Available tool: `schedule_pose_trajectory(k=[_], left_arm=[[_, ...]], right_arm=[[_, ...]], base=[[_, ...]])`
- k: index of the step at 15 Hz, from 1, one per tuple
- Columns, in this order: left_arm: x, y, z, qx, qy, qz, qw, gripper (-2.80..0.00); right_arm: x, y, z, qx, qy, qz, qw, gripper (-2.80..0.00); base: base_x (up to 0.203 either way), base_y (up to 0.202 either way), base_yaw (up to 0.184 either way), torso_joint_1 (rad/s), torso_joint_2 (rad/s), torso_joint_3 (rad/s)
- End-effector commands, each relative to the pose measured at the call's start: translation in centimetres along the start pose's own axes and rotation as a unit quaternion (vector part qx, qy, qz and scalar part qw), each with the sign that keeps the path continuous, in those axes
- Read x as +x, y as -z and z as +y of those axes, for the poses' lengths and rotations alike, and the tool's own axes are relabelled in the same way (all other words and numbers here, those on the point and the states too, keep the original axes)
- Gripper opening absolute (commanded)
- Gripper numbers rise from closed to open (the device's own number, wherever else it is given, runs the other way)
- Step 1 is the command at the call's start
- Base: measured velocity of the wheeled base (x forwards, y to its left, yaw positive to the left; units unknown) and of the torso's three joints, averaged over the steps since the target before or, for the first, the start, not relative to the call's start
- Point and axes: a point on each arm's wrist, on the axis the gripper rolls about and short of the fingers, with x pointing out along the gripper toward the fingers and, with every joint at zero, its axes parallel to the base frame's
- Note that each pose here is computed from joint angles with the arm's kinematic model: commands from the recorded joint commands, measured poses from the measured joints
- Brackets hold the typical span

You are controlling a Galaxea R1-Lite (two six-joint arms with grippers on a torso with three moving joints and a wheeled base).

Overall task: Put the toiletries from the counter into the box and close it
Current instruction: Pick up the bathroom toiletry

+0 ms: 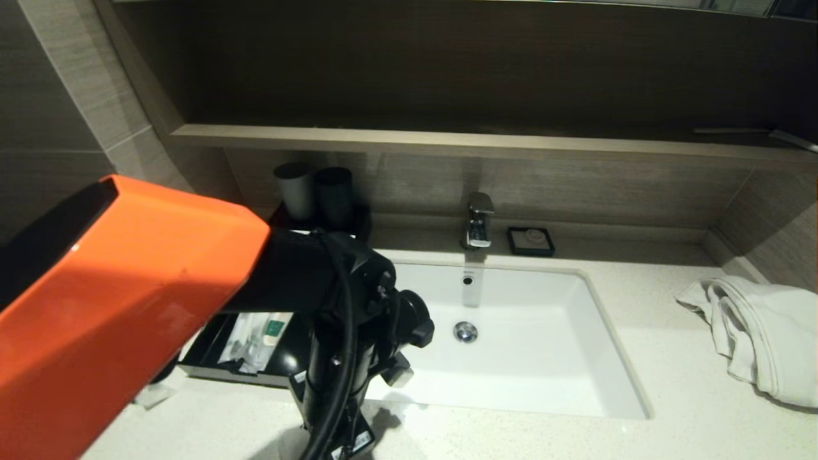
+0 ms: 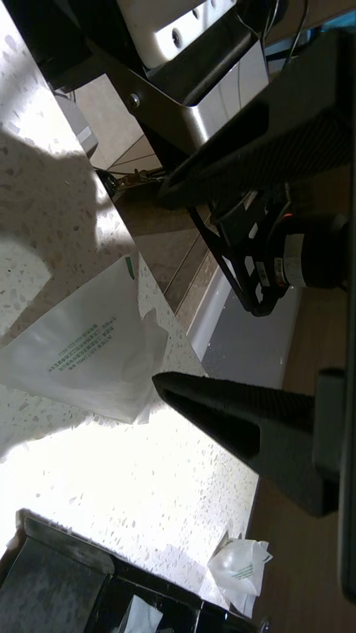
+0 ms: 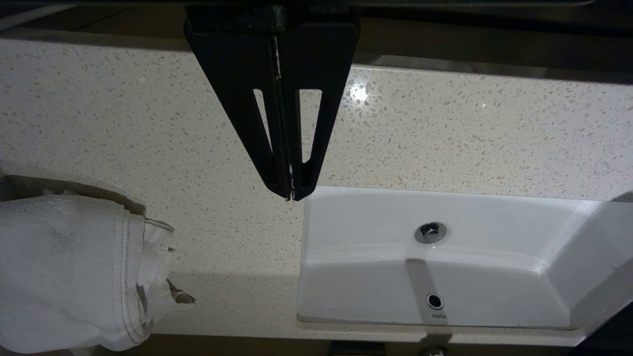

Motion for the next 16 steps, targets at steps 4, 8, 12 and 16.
schedule_pose_trajectory(k=[4,8,12,16], left_arm=[[0.7,-0.3,0.1,-0.016,-0.022,0.015,0.9995,0.00],[1.0,-1.0,0.3,-0.021,-0.021,0.013,0.9995,0.00],[1.0,-1.4,0.4,-0.032,-0.023,0.012,0.9992,0.00],[1.4,-1.5,0.5,-0.033,-0.022,0.020,0.9990,0.00]], right_arm=[[0.0,0.0,0.0,0.000,0.000,0.000,1.000,-2.80],[0.0,0.0,0.0,0.000,0.000,0.000,1.000,-2.80],[0.0,0.0,0.0,0.000,0.000,0.000,1.000,-2.80],[0.0,0.0,0.0,0.000,0.000,0.000,1.000,-2.80]], base=[[0.000,0.000,0.000,0.000,0.00,0.000],[0.000,0.000,0.000,0.000,0.00,0.000],[0.000,0.000,0.000,0.000,0.00,0.000],[0.000,0.000,0.000,0.000,0.00,0.000]])
